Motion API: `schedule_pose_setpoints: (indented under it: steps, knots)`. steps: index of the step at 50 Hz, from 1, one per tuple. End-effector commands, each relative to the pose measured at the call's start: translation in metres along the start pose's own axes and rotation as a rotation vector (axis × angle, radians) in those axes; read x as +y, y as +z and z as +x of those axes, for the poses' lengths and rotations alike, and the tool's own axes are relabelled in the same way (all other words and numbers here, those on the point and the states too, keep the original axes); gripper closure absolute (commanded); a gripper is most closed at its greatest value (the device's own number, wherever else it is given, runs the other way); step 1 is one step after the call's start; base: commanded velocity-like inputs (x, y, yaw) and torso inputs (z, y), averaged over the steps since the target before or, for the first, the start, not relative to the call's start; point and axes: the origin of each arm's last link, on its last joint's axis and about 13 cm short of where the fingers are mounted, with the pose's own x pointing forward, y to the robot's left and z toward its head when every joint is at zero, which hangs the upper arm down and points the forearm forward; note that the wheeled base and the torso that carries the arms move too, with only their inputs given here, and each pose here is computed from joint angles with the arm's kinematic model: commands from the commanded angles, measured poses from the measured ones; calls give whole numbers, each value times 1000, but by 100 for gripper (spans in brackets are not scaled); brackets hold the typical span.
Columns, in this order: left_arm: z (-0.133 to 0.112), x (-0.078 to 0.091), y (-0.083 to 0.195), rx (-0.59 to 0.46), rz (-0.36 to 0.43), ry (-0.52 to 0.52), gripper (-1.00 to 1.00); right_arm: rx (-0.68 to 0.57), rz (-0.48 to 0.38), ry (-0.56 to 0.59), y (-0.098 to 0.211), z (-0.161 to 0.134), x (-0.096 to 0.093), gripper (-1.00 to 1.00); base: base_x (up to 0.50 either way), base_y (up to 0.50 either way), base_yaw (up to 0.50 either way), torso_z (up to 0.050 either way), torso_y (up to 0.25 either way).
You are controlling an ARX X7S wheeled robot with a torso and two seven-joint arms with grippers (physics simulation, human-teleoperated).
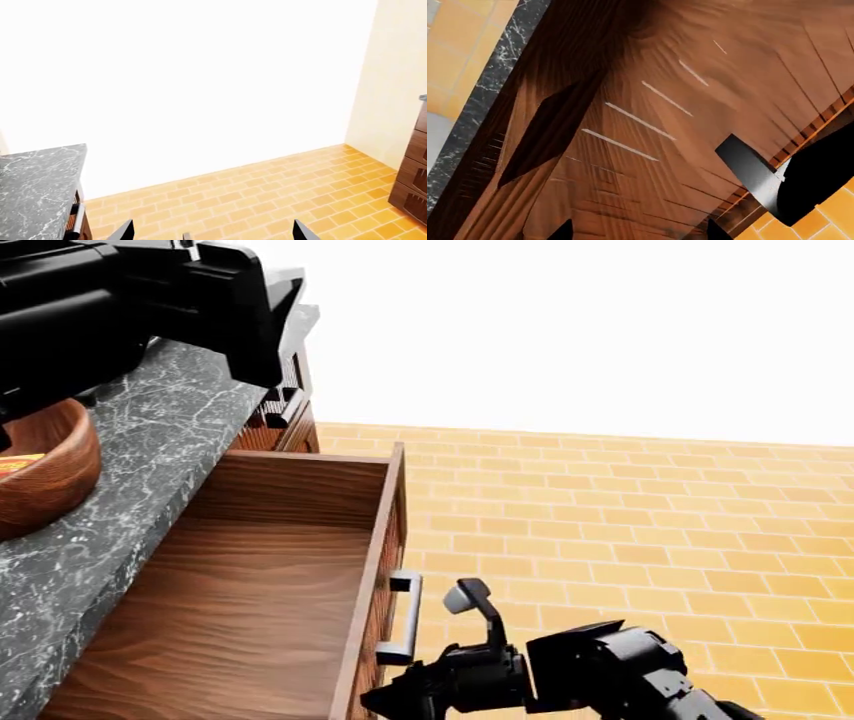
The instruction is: Place the bar in the bowl and close the drawer.
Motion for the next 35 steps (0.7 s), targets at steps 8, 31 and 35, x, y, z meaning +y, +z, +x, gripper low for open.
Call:
schedule_pose_setpoints:
  steps: [8, 31, 35]
  knots:
    - [0, 2, 0, 2, 1, 10, -100, -62, -57, 82, 36, 52, 36, -100, 0, 0, 0, 0, 0]
    - [2, 4, -3, 7, -6, 12, -100, 56, -63, 81, 26, 99, 46, -100, 0, 0, 0, 0, 0]
    - [2, 5, -4, 8, -7, 13, -100, 72, -73, 86, 27, 102, 52, -100, 0, 0, 0, 0, 0]
